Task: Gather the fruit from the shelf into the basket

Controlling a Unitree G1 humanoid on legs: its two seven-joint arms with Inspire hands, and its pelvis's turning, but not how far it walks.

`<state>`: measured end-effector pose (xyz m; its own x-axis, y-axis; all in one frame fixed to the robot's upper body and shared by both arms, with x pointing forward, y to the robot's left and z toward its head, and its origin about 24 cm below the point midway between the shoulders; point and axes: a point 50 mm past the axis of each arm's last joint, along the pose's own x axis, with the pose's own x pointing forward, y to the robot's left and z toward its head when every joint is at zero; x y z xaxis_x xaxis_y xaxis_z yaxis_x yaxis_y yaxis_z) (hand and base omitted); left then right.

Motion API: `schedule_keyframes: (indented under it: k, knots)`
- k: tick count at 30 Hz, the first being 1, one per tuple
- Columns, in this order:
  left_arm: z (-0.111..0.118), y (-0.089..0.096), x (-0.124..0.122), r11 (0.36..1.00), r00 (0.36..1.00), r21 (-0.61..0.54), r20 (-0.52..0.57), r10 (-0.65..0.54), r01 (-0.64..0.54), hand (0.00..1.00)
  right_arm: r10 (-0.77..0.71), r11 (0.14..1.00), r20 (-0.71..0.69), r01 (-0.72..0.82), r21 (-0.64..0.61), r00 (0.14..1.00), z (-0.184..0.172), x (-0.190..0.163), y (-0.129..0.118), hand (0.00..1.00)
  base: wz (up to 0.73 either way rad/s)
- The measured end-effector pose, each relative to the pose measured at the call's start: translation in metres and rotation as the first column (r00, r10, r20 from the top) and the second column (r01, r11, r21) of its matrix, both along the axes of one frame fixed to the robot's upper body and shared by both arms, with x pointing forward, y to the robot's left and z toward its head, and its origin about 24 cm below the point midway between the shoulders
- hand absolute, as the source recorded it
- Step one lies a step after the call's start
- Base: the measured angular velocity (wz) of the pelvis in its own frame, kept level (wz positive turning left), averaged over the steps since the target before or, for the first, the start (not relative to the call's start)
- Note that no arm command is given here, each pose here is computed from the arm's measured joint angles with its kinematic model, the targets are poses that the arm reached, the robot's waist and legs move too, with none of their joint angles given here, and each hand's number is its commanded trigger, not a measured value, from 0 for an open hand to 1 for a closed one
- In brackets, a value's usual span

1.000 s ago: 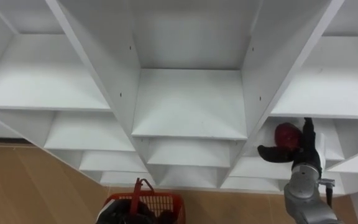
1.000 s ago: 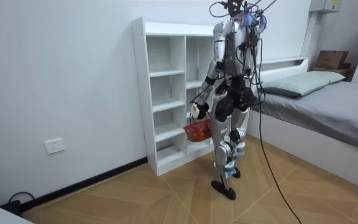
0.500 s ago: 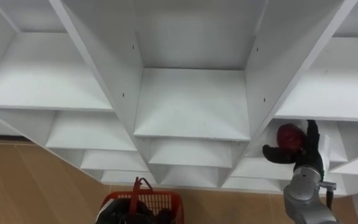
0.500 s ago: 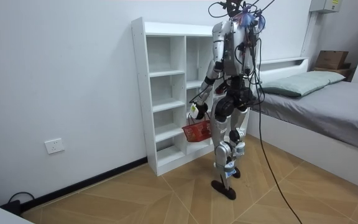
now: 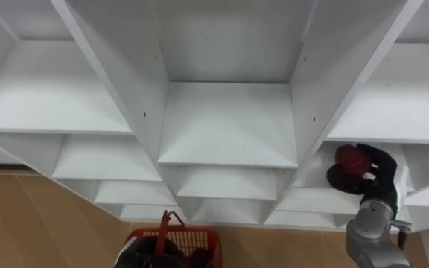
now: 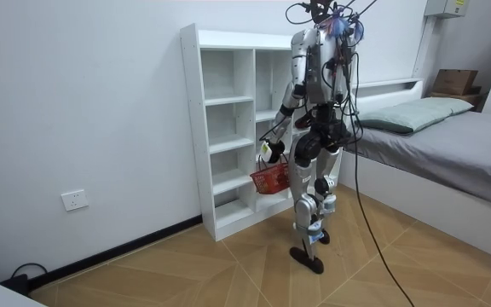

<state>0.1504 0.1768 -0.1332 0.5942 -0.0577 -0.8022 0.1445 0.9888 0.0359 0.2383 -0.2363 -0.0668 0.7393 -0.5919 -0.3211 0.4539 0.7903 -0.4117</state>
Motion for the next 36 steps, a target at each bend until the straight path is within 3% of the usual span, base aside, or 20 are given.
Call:
schedule_keyframes:
  k: [14, 31, 36]
  knots:
    - [0.001, -0.005, 0.004, 0.998, 0.999, -0.047, 0.007, 0.041, -0.041, 1.00, 0.036, 0.997, -0.006, -0.035, 0.071, 0.999, -0.007, -0.005, 0.010, 1.00, -0.03]
    - [0.005, -0.008, 0.010, 0.997, 0.997, -0.050, 0.049, 0.058, -0.055, 1.00, 0.254, 0.960, -0.063, -0.244, 0.136, 0.965, -0.024, -0.045, 0.038, 1.00, -0.10]
    - [0.015, -0.014, 0.021, 0.996, 0.992, -0.077, 0.116, 0.046, -0.037, 1.00, 0.363, 0.918, -0.071, -0.344, 0.196, 0.929, -0.022, -0.057, 0.053, 1.00, -0.03]
